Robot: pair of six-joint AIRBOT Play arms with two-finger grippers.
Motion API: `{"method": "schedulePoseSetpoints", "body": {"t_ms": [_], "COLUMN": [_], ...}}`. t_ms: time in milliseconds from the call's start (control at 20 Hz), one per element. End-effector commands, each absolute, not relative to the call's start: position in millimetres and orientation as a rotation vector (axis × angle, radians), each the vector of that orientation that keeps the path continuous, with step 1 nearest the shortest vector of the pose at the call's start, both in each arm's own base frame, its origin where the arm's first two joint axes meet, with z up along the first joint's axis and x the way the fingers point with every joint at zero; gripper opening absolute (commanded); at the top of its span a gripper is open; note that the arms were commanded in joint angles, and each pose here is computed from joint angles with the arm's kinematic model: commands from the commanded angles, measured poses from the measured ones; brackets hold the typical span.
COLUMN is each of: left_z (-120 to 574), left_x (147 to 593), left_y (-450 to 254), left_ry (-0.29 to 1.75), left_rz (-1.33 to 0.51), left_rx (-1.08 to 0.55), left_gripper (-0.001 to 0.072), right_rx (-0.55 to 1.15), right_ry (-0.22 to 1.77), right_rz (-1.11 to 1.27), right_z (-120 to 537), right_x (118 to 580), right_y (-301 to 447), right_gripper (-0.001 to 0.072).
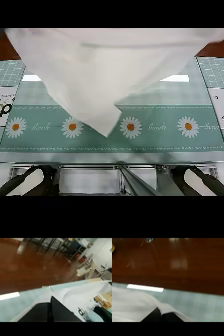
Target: Fold the shirts.
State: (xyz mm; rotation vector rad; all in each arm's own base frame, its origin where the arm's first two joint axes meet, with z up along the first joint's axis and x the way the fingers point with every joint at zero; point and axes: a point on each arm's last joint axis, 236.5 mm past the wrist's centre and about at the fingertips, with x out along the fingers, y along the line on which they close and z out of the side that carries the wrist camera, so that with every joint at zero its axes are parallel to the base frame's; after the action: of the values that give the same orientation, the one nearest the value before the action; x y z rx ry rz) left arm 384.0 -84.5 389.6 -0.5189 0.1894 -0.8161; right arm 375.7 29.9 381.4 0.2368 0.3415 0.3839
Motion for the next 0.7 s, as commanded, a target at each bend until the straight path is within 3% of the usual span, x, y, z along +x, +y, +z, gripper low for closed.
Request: {"method": "schedulePoseSetpoints", "body": {"t_ms": [0, 100, 300, 500, 650], "left_z": [497, 516, 528, 534, 529], "left_x": [296, 253, 181, 119, 107], "left_y": [-114, -125, -117, -101, -90], "left_ry": [-0.047, -0.089, -0.165, -0.252, -0.243], "left_rz": [-0.818, -0.747, -0.473, -0.253, -0.173], "left_rx": [-0.316, -0.193, -0.017, 0.06, 0.049], "left_gripper": [0.0019, 0.0019, 0.0019, 0.0019, 0.0019], "right_rx": [0.084, 0.039, -0.024, -0.042, -0.032], "right_ry": [-0.001, -0.103, -0.089, -0.021, 0.008], "right_rz": [0.263, 0.183, -0.007, -0.107, -0.107], "right_z": [506, 533, 526, 504, 496], "right_x": [290, 244, 179, 147, 140], "right_y": [37, 37, 21, 10, 12], "right_gripper": [0.0019, 0.0019, 0.0019, 0.0019, 0.0019]}}
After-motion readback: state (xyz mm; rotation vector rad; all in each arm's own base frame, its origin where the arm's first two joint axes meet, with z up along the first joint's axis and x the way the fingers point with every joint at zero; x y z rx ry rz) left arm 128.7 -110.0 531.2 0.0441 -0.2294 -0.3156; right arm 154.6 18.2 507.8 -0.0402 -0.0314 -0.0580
